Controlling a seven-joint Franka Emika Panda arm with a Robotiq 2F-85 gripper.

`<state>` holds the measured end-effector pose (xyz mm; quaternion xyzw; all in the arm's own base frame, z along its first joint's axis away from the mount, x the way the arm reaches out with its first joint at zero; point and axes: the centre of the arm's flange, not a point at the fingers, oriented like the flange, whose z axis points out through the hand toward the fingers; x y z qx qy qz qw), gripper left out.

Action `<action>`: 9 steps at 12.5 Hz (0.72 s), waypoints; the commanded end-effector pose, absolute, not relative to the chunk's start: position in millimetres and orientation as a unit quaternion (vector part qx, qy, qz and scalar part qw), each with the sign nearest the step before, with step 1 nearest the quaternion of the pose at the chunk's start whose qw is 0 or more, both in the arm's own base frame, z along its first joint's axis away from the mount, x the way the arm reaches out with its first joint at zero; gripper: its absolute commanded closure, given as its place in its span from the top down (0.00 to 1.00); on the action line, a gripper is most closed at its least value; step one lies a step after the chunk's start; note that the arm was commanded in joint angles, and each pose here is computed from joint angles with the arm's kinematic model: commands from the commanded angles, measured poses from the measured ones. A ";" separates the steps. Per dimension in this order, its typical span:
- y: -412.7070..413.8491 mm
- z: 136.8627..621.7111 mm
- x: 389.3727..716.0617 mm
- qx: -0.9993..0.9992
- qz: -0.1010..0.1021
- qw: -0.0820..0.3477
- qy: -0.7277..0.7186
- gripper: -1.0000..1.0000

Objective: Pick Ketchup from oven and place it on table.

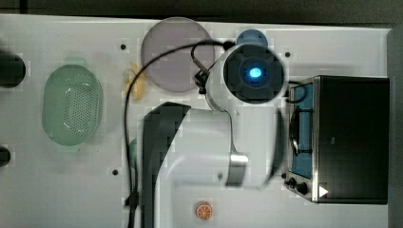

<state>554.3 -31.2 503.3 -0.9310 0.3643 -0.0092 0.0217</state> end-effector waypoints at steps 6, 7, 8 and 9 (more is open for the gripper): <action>-60.2 639.5 536.2 -0.903 -0.007 -0.003 0.430 1.00; -59.8 641.8 536.3 -0.903 -0.009 -0.003 0.430 1.00; -59.6 641.8 536.4 -0.903 -0.009 -0.003 0.430 1.00; -59.4 641.0 536.8 -0.903 -0.009 -0.003 0.430 1.00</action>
